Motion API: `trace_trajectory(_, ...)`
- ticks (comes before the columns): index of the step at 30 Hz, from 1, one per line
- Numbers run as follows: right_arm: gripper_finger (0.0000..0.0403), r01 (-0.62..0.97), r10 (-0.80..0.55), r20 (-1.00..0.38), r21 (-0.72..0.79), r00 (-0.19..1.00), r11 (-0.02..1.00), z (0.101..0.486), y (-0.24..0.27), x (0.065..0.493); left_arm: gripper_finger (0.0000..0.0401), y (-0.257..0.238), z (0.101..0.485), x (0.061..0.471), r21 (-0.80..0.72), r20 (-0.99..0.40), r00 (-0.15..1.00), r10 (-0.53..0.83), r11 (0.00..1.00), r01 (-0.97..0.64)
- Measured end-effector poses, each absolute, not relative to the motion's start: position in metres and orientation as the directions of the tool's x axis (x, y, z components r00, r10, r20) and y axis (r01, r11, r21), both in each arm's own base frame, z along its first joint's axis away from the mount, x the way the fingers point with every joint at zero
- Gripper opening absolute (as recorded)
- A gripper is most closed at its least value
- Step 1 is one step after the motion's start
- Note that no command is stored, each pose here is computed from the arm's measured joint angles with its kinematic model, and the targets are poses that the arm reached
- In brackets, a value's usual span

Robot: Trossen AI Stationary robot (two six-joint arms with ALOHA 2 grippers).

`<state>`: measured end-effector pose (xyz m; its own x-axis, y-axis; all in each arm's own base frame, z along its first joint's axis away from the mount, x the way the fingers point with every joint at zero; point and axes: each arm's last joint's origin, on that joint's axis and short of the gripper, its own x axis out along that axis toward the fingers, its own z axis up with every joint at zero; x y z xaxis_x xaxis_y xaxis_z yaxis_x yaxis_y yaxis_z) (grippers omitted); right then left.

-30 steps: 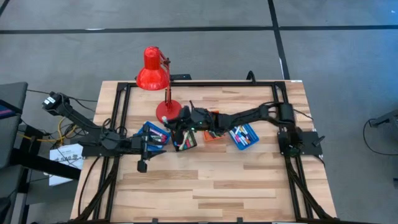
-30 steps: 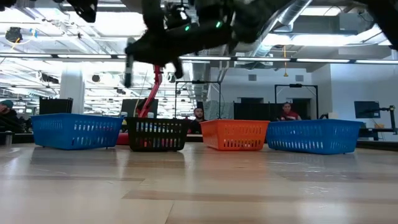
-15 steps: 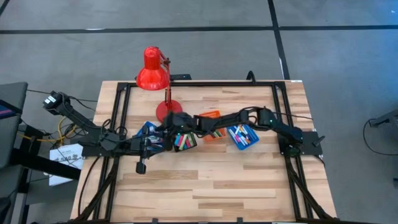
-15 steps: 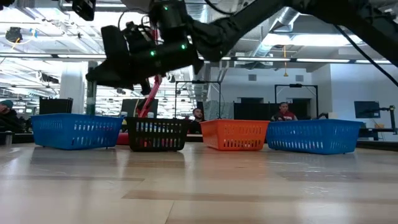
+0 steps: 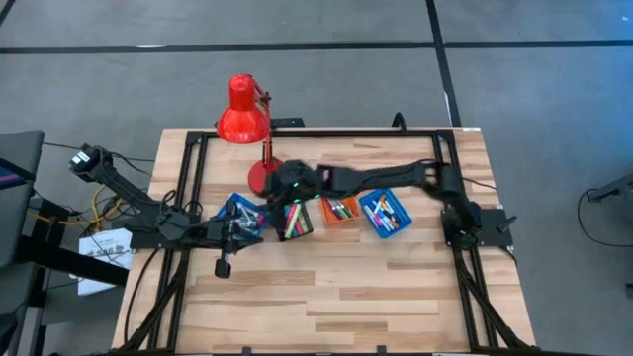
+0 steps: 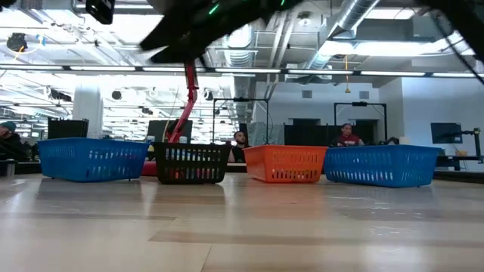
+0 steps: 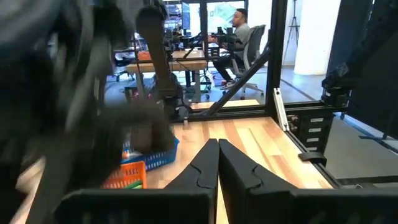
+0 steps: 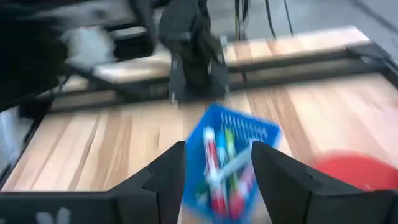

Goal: Pick & Place Markers
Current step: Return to Home Position

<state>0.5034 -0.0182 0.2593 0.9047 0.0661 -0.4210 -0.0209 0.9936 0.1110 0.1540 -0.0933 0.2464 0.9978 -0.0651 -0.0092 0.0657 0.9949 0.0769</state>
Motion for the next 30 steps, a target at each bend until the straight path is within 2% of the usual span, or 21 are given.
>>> trace_trajectory(5,0.0173,-0.034,0.064,-0.582,0.062,0.810,0.998,0.328,-0.009,0.438,0.0006,-0.095,0.249,0.149,0.071,0.004,1.000,-0.022,0.997,0.022)
trace_trajectory(9,0.0171,0.062,-0.085,-0.598,-0.060,0.797,0.996,0.348,0.006,0.393,0.0006,-0.091,0.253,0.139,0.091,0.007,0.997,0.079,0.993,-0.079)
trace_trajectory(12,0.0171,0.142,-0.176,-0.587,-0.104,0.790,0.984,0.343,0.014,0.355,0.0006,-0.087,0.253,0.128,0.109,-0.016,0.992,0.129,0.986,-0.126)
trace_trajectory(16,0.0170,0.245,-0.263,-0.574,-0.111,0.776,0.963,0.309,0.018,0.302,0.0006,-0.077,0.253,0.112,0.114,-0.048,0.991,0.121,0.987,-0.115)
trace_trajectory(22,0.0162,0.282,-0.254,-0.444,-0.001,0.860,0.959,0.272,0.013,0.229,0.0006,-0.050,0.261,0.085,0.054,-0.009,0.993,0.119,0.992,-0.118)
trace_trajectory(27,0.0155,0.239,-0.246,-0.245,-0.059,0.938,0.969,0.265,0.008,0.187,0.0006,-0.042,0.245,0.077,-0.063,0.036,0.994,-0.107,0.992,0.109)
trace_trajectory(28,0.0154,0.238,-0.246,-0.214,-0.063,0.945,0.969,0.265,0.007,0.181,0.0006,-0.041,0.237,0.078,-0.064,0.028,0.994,-0.109,0.992,0.110)
trace_trajectory(30,0.0152,0.226,-0.237,-0.176,-0.077,0.956,0.971,0.264,0.004,0.168,0.0006,-0.037,0.225,0.080,-0.067,0.023,1.000,-0.004,0.998,0.005)
